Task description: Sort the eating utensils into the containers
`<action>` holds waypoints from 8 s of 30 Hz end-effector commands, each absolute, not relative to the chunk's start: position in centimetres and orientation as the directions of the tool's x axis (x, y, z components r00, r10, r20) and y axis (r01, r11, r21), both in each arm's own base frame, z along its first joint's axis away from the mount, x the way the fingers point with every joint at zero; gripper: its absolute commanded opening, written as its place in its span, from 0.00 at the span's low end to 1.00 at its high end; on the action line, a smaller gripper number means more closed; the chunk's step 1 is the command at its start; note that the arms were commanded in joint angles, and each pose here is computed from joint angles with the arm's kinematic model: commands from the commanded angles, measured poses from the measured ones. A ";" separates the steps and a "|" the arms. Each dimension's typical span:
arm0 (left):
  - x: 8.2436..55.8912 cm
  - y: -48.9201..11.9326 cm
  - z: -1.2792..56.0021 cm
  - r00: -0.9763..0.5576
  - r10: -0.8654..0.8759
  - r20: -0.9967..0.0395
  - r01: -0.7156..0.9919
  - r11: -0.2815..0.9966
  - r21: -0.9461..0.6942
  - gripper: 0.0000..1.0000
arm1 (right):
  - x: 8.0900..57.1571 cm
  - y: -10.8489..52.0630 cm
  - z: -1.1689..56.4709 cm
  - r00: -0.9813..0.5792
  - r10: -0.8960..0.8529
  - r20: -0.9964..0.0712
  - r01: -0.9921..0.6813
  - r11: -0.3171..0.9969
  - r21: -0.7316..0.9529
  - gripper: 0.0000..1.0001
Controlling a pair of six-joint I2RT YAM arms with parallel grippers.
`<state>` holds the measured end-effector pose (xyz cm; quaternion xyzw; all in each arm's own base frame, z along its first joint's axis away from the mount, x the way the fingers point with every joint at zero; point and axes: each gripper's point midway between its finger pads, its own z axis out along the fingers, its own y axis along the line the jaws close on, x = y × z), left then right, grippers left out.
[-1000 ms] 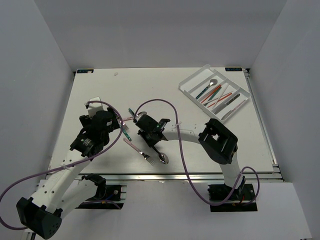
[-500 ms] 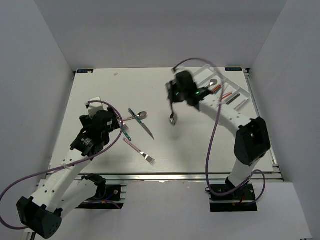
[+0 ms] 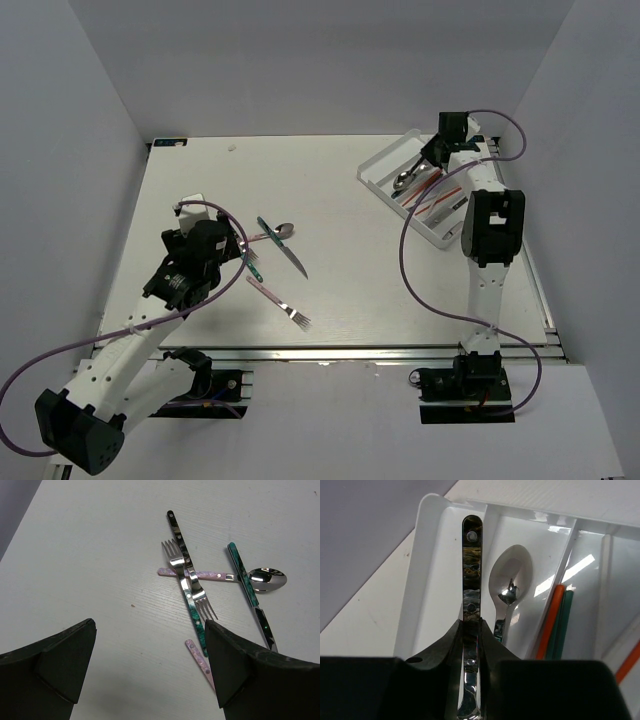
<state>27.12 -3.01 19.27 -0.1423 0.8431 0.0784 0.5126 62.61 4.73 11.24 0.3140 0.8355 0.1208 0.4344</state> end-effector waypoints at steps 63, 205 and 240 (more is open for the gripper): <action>27.5 -1.5 20.3 -0.400 -0.210 -0.892 -0.399 0.916 -0.037 0.98 | 38.0 48.4 5.1 -0.476 -0.529 -0.703 -0.757 0.653 0.022 0.39; 25.5 2.3 24.1 -0.203 -0.297 -0.933 -0.525 0.838 -0.152 0.98 | 35.2 38.6 25.7 -0.539 -0.131 -0.832 -0.676 0.657 0.335 0.00; 26.5 0.9 22.9 -0.271 -0.276 -0.922 -0.466 0.876 -0.125 0.98 | 68.9 12.9 15.1 -0.320 0.757 -0.570 0.142 0.633 0.761 0.00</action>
